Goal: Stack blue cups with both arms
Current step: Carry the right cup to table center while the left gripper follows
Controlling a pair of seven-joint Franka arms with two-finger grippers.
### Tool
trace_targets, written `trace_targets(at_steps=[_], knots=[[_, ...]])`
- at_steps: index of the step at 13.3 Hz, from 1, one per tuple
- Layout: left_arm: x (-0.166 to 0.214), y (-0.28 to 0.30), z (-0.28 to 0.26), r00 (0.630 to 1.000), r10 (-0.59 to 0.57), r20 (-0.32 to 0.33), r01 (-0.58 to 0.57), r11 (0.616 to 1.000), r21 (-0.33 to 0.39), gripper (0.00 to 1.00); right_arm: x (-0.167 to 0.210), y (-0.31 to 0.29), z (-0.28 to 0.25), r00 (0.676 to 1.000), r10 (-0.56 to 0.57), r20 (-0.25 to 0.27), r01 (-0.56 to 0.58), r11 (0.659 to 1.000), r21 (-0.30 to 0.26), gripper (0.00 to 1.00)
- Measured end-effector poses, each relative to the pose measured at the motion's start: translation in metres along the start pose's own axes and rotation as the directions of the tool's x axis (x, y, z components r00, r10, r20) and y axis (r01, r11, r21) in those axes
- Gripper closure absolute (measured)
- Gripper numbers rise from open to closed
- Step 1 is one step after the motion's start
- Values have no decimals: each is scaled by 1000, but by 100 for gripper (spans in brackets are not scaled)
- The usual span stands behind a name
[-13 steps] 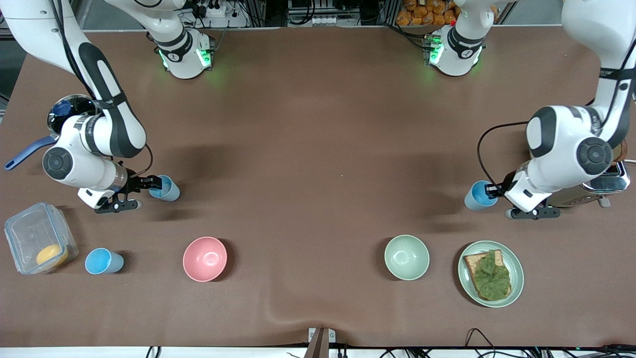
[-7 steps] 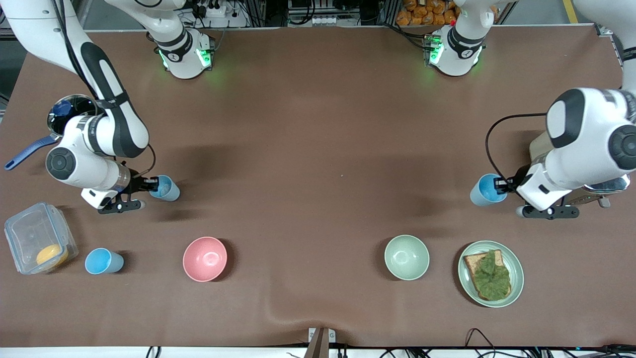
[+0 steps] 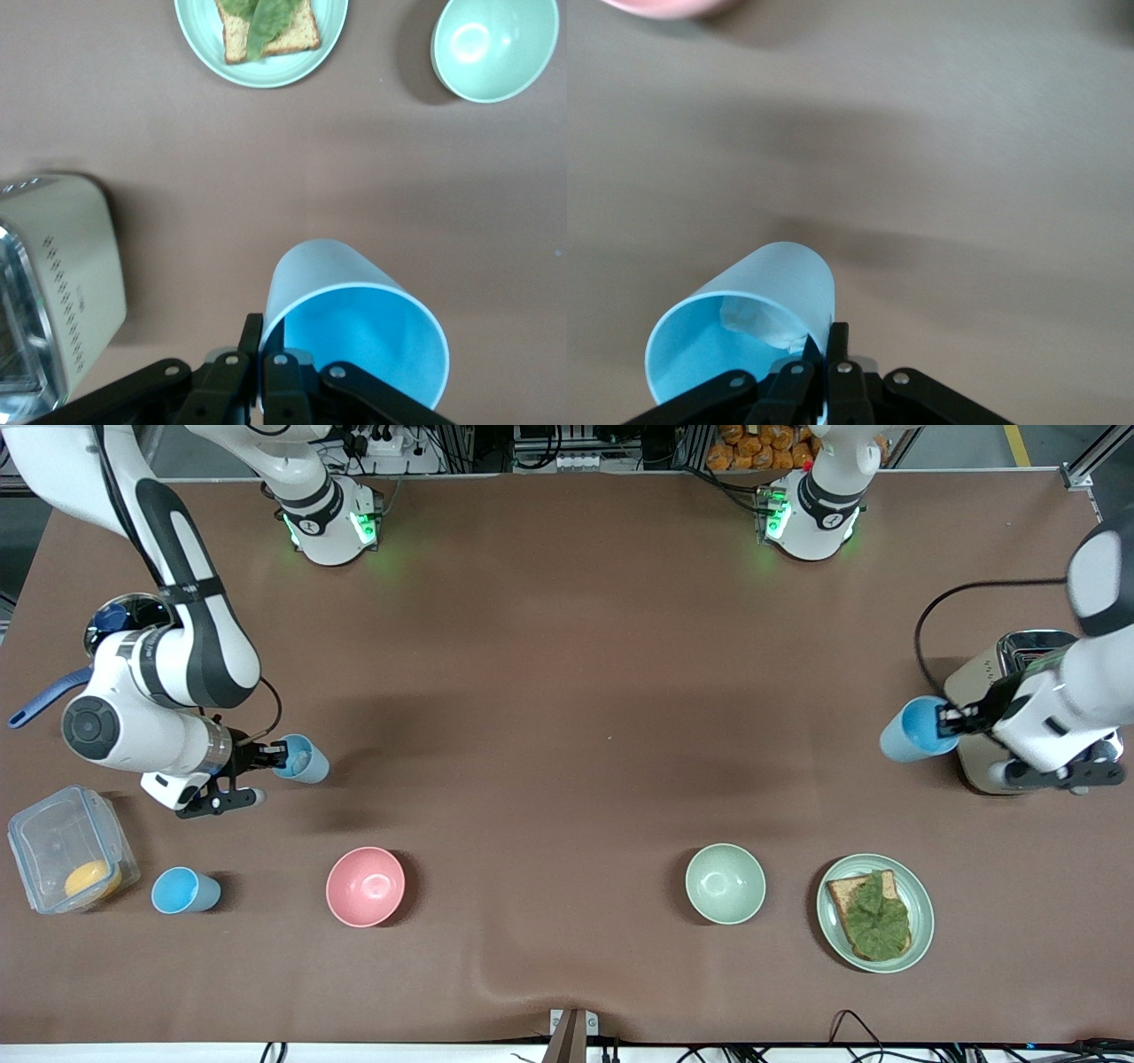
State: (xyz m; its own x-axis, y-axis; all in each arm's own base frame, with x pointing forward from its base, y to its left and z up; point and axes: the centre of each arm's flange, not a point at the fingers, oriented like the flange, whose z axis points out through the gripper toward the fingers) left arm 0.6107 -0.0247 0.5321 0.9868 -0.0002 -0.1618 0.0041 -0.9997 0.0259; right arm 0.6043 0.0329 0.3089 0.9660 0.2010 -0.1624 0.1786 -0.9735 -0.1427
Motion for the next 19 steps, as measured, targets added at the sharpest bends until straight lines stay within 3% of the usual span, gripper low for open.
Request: trace_targets(at_steps=[2,5,10,15,19], knots=[[-8,0,-18,1000,0,6,0,1000,0,97,9,-37,-13,1000,-2,-7,2,1000,22,97],[-8,10,-18,1000,17,11,-17,1000,-2,97,17,-136,-18,996,83,-19,-83,996,12,97],[-7,20,-15,999,33,16,-33,999,-4,97,-5,-299,7,976,212,-45,-212,977,-3,97],[-10,41,-16,999,31,20,-29,998,-55,97,-12,-365,70,955,287,-79,-286,958,21,97],[-18,87,-17,999,-24,27,26,998,-57,97,-16,-386,117,941,331,-73,-330,944,21,97]])
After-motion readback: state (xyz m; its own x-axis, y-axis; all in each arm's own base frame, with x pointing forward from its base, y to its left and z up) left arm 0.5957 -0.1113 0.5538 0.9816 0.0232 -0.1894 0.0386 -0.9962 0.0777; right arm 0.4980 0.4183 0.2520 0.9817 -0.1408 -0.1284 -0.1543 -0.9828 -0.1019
